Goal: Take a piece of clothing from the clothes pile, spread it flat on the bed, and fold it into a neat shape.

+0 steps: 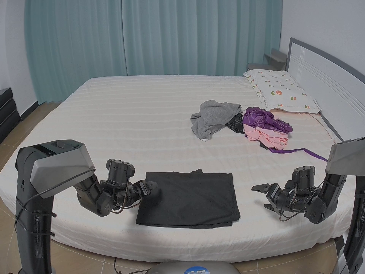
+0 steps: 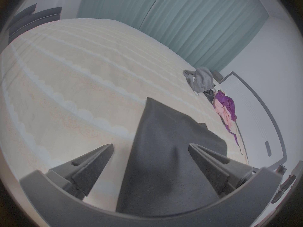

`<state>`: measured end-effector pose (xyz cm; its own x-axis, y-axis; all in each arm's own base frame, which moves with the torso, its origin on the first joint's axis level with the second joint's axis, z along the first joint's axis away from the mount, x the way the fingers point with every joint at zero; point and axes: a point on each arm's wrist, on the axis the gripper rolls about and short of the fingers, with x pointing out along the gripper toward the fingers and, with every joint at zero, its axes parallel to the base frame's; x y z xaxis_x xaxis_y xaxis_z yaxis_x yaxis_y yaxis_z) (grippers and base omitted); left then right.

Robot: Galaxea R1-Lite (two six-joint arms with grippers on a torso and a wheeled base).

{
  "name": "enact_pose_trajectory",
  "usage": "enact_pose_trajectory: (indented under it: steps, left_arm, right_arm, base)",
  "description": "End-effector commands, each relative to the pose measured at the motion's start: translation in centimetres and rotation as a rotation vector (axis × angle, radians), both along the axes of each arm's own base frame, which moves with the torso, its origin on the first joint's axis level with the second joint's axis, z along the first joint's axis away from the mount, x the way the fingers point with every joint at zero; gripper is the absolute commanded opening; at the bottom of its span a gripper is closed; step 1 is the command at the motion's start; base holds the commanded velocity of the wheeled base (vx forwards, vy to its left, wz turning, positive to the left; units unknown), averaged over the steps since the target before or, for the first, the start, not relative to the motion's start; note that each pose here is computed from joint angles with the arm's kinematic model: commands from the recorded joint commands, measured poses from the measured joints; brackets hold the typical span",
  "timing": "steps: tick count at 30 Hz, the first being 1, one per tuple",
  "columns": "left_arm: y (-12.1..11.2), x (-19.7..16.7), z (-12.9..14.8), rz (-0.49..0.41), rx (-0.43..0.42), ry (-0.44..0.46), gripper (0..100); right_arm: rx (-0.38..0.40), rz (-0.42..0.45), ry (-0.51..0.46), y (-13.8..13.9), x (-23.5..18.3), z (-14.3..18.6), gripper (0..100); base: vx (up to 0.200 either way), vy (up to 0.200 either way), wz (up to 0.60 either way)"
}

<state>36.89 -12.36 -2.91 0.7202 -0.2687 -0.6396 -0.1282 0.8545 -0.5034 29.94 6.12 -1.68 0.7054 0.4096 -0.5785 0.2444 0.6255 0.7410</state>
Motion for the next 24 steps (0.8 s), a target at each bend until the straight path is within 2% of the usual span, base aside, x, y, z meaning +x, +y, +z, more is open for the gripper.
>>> enact_pose_trajectory:
  steps: [1, 14, 15, 24]
  left_arm:
    - [-0.15, -0.17, -1.38, -0.007, 0.014, 0.030, 100]
    - [-0.54, 0.00, -1.22, -0.017, 0.003, 0.017, 100]
    - [-0.53, -0.01, -1.23, -0.017, 0.004, 0.019, 0]
    - [-0.68, -0.09, -1.24, -0.017, 0.008, 0.018, 0]
  right_arm:
    - [-0.001, 0.003, 0.006, 0.05, 0.02, -0.23, 100]
    - [0.000, 0.004, 0.002, 0.10, 0.04, -0.37, 100]
    - [0.000, 0.004, 0.002, 0.10, 0.04, -0.37, 100]
    - [0.000, 0.004, 0.002, 0.10, 0.04, -0.37, 100]
  base:
    - [0.000, 0.000, 0.00]
    - [0.000, 0.000, 0.00]
    - [0.000, 0.000, 0.00]
    - [0.000, 0.000, 0.00]
